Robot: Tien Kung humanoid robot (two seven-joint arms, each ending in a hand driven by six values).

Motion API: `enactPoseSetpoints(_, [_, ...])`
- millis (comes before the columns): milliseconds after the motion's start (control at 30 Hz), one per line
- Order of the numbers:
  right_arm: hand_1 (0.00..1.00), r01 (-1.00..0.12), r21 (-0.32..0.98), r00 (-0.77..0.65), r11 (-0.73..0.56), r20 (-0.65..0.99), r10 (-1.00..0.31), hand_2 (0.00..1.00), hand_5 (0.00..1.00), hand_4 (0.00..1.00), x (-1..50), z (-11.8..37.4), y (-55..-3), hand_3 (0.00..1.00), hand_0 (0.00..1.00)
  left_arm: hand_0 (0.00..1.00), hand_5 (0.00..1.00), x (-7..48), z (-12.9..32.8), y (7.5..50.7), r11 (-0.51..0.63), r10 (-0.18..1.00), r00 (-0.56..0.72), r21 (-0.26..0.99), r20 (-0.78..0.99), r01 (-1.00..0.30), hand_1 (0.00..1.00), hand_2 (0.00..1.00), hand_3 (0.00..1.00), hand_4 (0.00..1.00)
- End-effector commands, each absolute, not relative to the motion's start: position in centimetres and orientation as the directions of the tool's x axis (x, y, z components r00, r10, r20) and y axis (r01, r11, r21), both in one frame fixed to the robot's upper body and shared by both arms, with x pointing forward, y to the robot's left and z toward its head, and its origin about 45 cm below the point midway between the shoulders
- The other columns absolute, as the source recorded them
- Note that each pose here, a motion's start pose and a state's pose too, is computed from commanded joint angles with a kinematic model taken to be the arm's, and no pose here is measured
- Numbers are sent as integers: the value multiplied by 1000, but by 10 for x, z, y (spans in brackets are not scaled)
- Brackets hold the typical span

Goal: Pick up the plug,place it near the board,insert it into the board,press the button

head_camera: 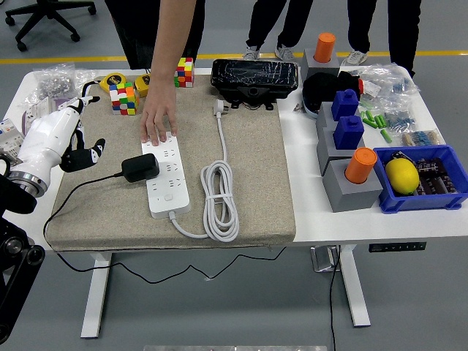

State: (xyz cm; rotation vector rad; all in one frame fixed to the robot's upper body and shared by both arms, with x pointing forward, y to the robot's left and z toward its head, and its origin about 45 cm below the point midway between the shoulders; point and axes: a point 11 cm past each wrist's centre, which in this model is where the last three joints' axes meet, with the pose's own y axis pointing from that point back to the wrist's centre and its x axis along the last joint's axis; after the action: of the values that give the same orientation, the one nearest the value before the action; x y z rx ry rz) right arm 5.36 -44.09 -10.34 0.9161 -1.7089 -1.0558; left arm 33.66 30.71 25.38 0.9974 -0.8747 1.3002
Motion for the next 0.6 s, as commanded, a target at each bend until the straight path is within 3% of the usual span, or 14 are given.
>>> enactPoseSetpoints(600, [713,-125,923,-324,363,308,-895,714,998,998,53,-103,-442,763,785,172,2,318,227,289,62,170,365,360,915,-931,45,141,866,655])
